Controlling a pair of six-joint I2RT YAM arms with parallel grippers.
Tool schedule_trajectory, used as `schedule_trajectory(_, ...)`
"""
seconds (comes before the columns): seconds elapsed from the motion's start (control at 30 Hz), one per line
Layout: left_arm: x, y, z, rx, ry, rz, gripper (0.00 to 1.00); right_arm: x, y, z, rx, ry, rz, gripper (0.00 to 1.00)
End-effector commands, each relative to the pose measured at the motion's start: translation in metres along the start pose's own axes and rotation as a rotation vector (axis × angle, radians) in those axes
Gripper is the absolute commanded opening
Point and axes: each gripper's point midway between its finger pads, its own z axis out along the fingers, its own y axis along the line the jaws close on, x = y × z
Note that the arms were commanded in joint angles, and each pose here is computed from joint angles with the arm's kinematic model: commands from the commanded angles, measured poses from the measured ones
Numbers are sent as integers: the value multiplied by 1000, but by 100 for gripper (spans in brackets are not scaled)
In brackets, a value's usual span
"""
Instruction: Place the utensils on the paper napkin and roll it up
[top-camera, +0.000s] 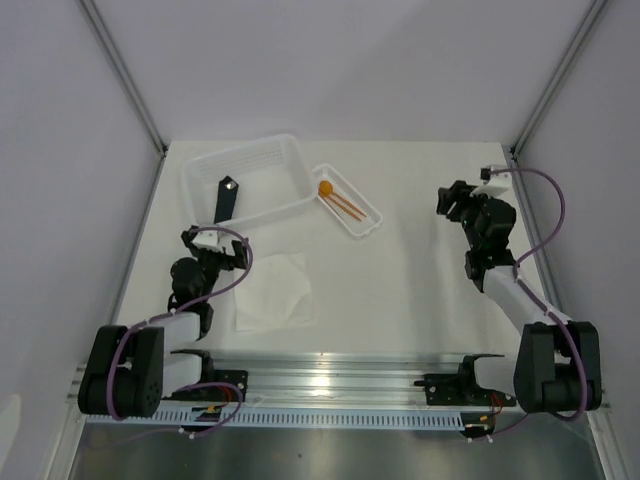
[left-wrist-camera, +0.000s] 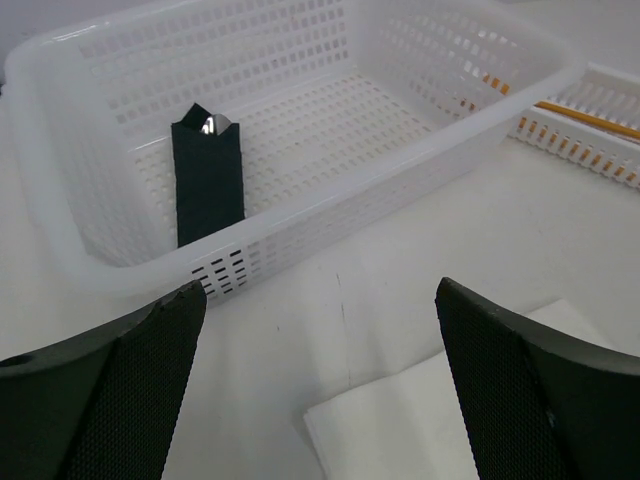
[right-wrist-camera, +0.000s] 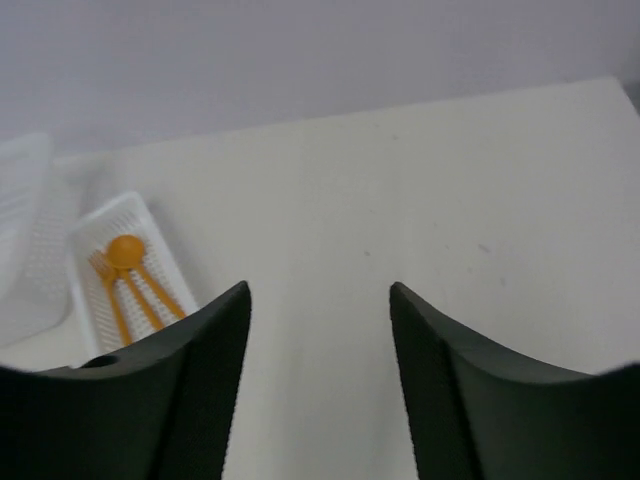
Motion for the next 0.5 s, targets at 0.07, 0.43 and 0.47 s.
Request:
schedule_trajectory(0.07, -70, -38, -13, 274, 32, 151, 100, 0, 118, -13, -305, 194, -72, 40)
schedule_trajectory(0.43, -47, 2, -108, 125, 557, 292, 98, 153, 314, -83, -831, 565, -255, 0)
schedule_trajectory(0.47, -23, 6, -114, 103, 598, 291, 98, 158, 323, -84, -859, 577, -248, 0)
